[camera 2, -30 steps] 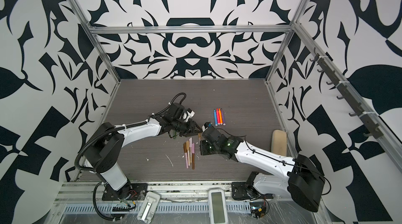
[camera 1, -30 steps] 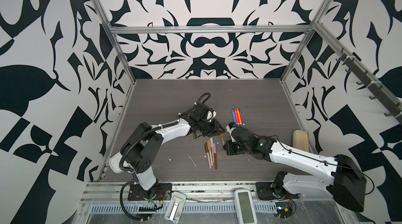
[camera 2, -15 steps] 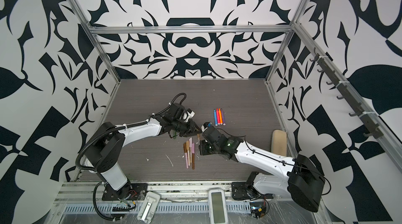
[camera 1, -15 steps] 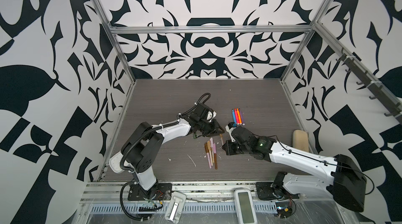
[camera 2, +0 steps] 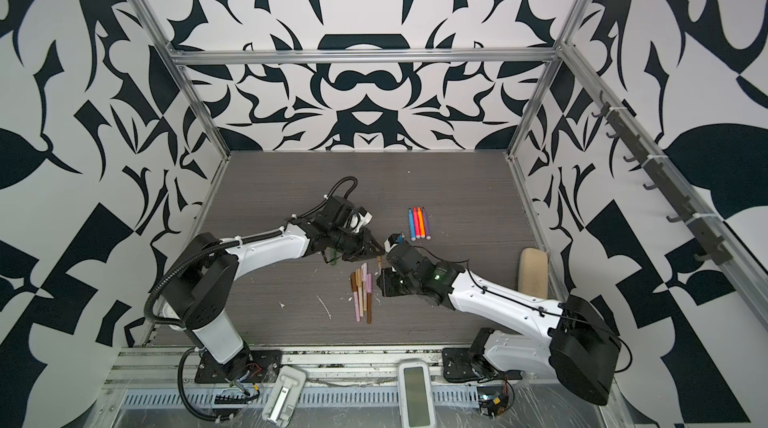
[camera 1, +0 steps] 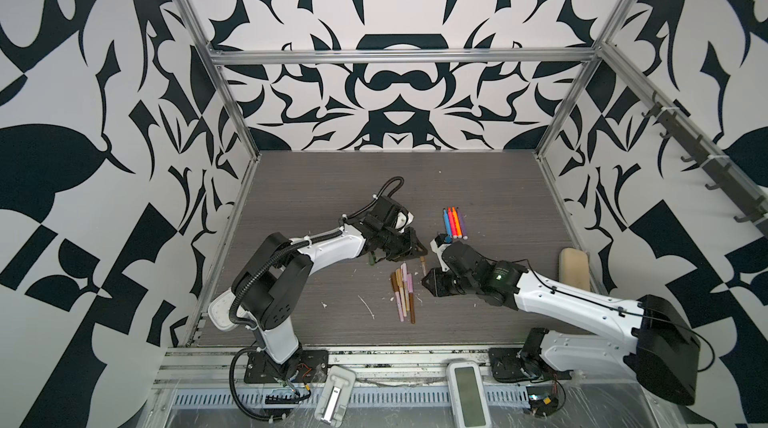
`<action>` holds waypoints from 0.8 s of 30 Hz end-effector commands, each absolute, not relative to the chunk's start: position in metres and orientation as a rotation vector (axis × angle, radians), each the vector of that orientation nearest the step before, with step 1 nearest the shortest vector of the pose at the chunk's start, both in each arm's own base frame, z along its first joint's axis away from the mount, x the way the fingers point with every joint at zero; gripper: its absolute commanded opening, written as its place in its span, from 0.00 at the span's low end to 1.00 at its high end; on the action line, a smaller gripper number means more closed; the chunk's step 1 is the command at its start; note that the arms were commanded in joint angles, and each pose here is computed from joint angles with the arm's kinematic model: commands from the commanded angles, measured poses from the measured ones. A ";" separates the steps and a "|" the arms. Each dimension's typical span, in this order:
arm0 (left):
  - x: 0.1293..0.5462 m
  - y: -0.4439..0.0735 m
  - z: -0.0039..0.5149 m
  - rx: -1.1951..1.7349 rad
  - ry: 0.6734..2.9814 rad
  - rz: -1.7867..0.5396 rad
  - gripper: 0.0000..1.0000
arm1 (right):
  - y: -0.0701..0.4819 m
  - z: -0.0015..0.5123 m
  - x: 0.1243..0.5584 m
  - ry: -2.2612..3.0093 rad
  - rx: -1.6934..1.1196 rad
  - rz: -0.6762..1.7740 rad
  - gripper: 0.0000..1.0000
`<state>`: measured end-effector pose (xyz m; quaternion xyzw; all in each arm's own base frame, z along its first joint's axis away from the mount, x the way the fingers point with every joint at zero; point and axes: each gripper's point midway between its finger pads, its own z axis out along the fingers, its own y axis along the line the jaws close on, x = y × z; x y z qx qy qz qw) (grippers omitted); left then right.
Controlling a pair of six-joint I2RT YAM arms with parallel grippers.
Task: Open the pen caps
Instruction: 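Hold the brown pen cap between the left gripper fingers while the right holds the pen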
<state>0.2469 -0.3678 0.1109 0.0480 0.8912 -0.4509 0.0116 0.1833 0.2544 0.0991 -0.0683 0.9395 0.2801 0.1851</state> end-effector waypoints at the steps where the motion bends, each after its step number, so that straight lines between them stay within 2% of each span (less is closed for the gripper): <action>1: 0.247 -0.375 0.122 0.195 2.754 -1.447 0.00 | 0.258 0.106 0.191 2.623 -0.169 0.826 0.27; 15: 0.244 -0.382 0.126 0.229 2.751 -1.479 0.00 | 0.256 0.115 0.214 2.615 -0.129 0.882 0.24; 19: 0.244 -0.382 0.126 0.234 2.750 -1.482 0.00 | 0.258 0.116 0.217 2.617 -0.133 0.890 0.17; 21: 0.245 -0.381 0.127 0.240 2.749 -1.475 0.00 | 0.259 0.115 0.216 2.621 -0.135 0.893 0.00; 24: 0.247 -0.377 0.127 0.238 2.747 -1.437 0.00 | 0.255 0.112 0.213 2.631 -0.131 0.882 0.00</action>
